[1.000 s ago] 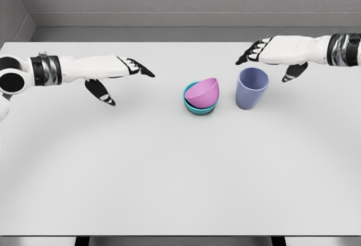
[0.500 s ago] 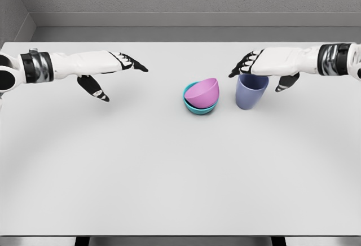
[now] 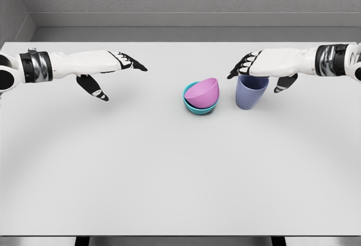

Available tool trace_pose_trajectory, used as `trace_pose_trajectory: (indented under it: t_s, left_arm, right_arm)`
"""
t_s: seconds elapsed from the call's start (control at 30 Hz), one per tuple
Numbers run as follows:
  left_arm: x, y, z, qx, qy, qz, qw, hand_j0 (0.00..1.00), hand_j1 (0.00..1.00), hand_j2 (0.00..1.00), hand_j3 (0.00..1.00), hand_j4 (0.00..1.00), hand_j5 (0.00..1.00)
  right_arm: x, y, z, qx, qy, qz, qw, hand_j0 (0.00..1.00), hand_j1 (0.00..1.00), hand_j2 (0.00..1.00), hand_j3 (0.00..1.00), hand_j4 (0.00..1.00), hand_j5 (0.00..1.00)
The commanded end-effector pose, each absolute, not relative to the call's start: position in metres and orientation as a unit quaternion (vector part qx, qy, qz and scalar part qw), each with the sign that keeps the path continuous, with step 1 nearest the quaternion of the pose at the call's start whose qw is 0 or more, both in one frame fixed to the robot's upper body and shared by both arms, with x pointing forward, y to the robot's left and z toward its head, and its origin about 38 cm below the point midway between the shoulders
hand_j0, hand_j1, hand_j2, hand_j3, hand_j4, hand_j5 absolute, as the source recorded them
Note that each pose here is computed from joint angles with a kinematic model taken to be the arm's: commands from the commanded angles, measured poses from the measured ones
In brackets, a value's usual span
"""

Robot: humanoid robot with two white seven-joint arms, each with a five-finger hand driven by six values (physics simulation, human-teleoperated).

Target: Stacking bowl and cup with both arms

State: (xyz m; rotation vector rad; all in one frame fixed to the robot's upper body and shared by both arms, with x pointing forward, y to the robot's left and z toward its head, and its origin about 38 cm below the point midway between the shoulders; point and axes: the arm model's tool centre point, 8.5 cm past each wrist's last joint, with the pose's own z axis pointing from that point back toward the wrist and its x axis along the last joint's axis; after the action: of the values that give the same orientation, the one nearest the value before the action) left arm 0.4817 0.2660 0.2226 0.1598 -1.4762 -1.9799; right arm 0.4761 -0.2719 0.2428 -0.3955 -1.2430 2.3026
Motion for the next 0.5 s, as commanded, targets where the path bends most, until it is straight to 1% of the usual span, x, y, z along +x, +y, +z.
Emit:
trace_pose_trajectory:
  t_s: [0.0, 0.47]
  left_arm:
    - [0.4819, 0.2663, 0.2233, 0.06, -0.566, -0.754, 0.329, 1.0, 1.0, 1.0, 1.0, 1.0, 1.0]
    - [0.4821, 0.2667, 0.2231, 0.06, -0.566, -0.753, 0.33, 1.0, 1.0, 1.0, 1.0, 1.0, 1.0]
  right_arm:
    - [0.4767, -0.2718, 0.2429, -0.144, -0.457, 0.842, 0.247, 1.0, 1.0, 1.0, 1.0, 1.0, 1.0]
    - [0.4787, -0.2725, 0.2409, -0.145, -0.455, 0.842, 0.251, 1.0, 1.0, 1.0, 1.0, 1.0, 1.0]
